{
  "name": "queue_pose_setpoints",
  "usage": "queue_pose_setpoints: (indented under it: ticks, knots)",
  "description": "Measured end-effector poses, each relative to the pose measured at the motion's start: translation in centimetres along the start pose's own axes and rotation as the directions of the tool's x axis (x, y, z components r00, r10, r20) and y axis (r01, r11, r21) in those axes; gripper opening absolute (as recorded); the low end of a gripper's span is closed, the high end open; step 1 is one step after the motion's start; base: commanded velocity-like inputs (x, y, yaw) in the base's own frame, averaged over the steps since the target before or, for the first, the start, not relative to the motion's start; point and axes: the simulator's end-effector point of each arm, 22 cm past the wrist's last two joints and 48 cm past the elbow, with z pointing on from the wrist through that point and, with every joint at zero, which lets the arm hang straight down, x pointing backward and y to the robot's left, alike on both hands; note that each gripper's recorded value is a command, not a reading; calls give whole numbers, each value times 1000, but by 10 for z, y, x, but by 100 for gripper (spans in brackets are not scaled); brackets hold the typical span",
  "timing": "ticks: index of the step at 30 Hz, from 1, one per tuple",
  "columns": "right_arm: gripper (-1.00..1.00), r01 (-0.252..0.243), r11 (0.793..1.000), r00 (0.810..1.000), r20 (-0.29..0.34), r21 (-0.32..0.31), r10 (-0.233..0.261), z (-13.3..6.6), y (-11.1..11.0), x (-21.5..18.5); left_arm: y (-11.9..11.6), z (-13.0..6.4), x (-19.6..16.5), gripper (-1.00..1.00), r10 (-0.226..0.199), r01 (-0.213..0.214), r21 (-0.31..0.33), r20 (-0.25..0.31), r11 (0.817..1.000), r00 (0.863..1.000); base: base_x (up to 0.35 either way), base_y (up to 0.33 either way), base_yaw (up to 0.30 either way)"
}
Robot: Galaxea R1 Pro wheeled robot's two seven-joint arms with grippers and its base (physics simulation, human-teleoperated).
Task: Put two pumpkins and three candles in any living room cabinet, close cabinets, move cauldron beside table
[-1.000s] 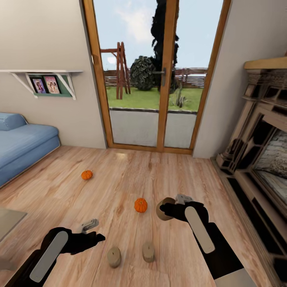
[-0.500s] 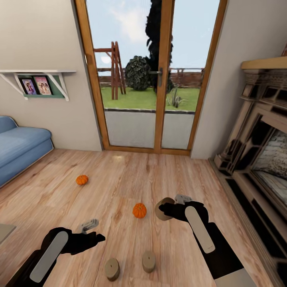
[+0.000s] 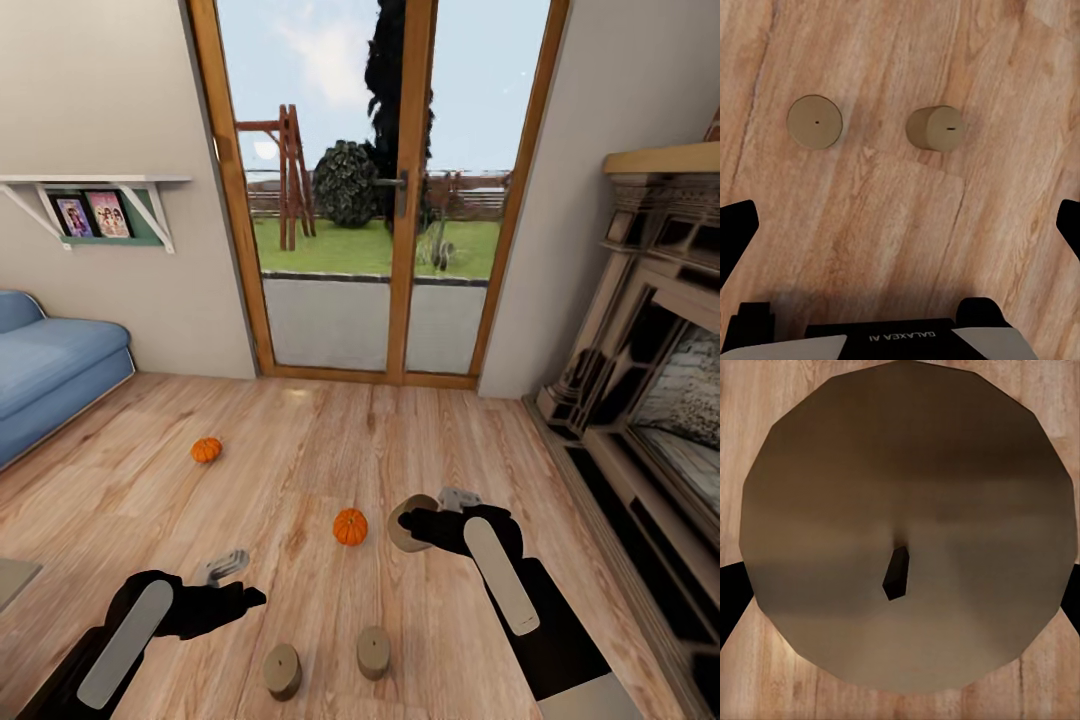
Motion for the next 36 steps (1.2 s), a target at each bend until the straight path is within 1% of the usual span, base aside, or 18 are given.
queue_pose_setpoints:
  ticks: [4,7,14,22,30,36]
  knots:
    - [-100,1,1000,1000,4,-1,-1,-1,1,-1,4,-1,-1,100,0,0,-8,3,1000,1000,-1,0,0]
    - [-100,2,1000,1000,5,-3,-2,3,0,2,10,4,0,100,-2,2,-19,5,1000,1000,0,0,0]
    - [-100,2,1000,1000,5,-2,-2,13,-4,10,28,14,-1,100,24,-23,-70,23,997,999,0,0,0]
    - [-100,2,1000,1000,6,-3,-2,13,-4,10,28,13,-2,100,31,-29,-70,28,997,999,0,2,0]
    - [-100,2,1000,1000,6,-2,-2,13,-4,10,30,13,-2,100,35,-33,-79,29,996,999,21,102,0]
    - [-100,2,1000,1000,6,-2,-2,13,-4,10,31,13,-2,100,37,-34,-84,28,996,999,130,91,0]
